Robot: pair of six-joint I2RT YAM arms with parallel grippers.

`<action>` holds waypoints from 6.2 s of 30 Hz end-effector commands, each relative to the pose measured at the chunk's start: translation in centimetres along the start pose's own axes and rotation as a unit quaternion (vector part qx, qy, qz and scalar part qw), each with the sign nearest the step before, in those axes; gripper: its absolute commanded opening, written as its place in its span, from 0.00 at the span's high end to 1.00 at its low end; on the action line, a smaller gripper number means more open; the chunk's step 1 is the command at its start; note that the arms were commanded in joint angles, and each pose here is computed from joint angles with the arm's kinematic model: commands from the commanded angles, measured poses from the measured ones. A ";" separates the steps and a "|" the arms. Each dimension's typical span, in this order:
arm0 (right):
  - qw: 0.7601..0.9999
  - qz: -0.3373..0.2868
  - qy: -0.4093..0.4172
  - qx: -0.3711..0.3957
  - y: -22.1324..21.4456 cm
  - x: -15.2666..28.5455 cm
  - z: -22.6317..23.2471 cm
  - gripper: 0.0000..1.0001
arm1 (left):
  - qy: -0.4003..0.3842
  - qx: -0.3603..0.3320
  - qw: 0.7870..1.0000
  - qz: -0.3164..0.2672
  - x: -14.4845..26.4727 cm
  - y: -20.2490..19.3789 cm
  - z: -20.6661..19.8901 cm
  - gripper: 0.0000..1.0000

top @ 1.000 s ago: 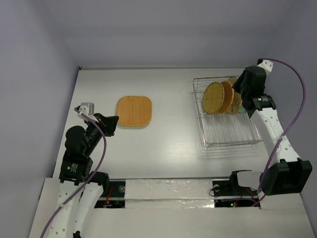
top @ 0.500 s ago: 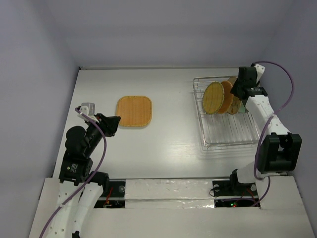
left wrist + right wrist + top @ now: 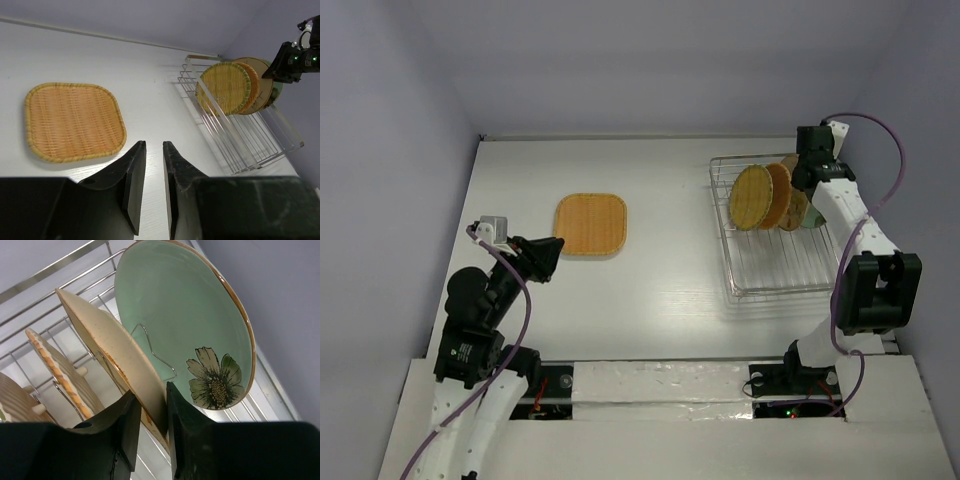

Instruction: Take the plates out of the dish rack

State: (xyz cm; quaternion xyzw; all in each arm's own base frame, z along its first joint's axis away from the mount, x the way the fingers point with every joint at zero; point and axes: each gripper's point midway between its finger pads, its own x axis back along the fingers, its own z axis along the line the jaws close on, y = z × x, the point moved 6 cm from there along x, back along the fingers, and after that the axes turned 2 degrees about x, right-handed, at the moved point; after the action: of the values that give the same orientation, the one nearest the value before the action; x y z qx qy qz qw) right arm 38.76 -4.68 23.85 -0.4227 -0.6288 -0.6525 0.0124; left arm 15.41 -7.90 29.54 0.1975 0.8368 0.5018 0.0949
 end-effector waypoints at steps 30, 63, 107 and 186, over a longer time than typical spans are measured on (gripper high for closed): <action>0.976 -0.190 0.062 -0.090 10.5 17.4 -7.0 1.00 | -0.010 -0.003 1.000 -0.026 0.2 0.8 -0.5 0.80; 0.797 0.008 0.603 0.014 -8.1 24.8 11.8 1.00 | 0.021 0.002 0.999 -0.025 -0.4 0.8 0.7 0.78; 0.878 0.069 0.463 0.100 -16.5 18.4 16.1 0.37 | 0.027 0.000 0.999 -0.020 -0.8 0.8 1.3 0.75; 0.747 0.072 0.641 -0.159 -5.1 25.2 34.7 1.00 | 0.029 0.005 0.999 -0.016 -0.9 0.6 1.3 0.74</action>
State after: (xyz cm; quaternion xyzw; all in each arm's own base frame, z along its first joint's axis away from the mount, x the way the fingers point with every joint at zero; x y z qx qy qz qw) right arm 35.98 36.06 21.95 -0.0480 -0.4236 -0.7981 0.4258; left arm 16.35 -6.95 29.13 0.1797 0.8435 0.5016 0.0676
